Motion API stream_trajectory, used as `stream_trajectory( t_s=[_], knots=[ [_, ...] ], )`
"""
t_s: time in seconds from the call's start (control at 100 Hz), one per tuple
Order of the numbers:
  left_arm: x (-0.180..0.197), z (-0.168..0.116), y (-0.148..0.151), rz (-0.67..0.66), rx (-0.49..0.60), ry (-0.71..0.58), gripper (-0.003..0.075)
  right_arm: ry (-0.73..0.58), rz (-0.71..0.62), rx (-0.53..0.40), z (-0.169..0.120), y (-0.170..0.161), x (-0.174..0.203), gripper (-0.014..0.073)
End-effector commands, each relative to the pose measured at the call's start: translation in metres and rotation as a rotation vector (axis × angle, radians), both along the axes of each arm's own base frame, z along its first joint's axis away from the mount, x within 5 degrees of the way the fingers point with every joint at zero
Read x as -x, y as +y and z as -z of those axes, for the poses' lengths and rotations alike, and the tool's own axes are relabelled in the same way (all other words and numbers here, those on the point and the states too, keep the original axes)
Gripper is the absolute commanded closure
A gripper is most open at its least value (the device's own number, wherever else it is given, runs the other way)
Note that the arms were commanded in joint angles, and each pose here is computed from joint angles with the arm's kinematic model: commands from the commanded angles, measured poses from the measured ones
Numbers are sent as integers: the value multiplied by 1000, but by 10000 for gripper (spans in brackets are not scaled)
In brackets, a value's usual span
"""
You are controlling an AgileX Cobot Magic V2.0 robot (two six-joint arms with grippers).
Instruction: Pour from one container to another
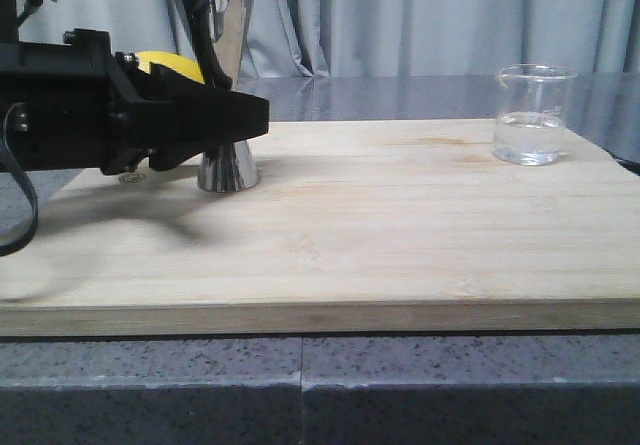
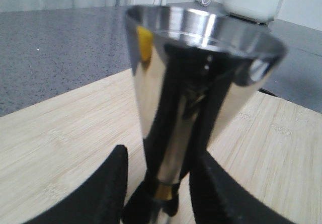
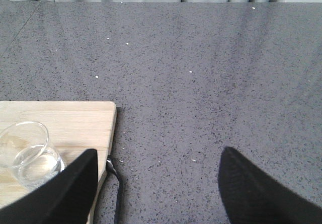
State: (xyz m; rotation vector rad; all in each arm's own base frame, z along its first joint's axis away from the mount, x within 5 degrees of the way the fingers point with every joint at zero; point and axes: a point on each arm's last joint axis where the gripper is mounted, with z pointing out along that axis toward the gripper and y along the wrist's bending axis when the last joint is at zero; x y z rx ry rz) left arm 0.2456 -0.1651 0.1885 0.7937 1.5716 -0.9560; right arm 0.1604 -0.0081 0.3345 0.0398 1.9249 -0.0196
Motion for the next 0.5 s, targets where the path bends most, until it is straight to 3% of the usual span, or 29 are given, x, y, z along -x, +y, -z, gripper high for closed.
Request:
stream_trajectory(
  t_s=[0.0, 0.49],
  knots=[
    [-3, -20, 0, -6, 94, -59, 494, -111, 11, 21, -16, -2, -3, 156],
    [-3, -21, 0, -5, 95, -60, 696, -129, 13, 22, -17, -2, -4, 156]
  ],
)
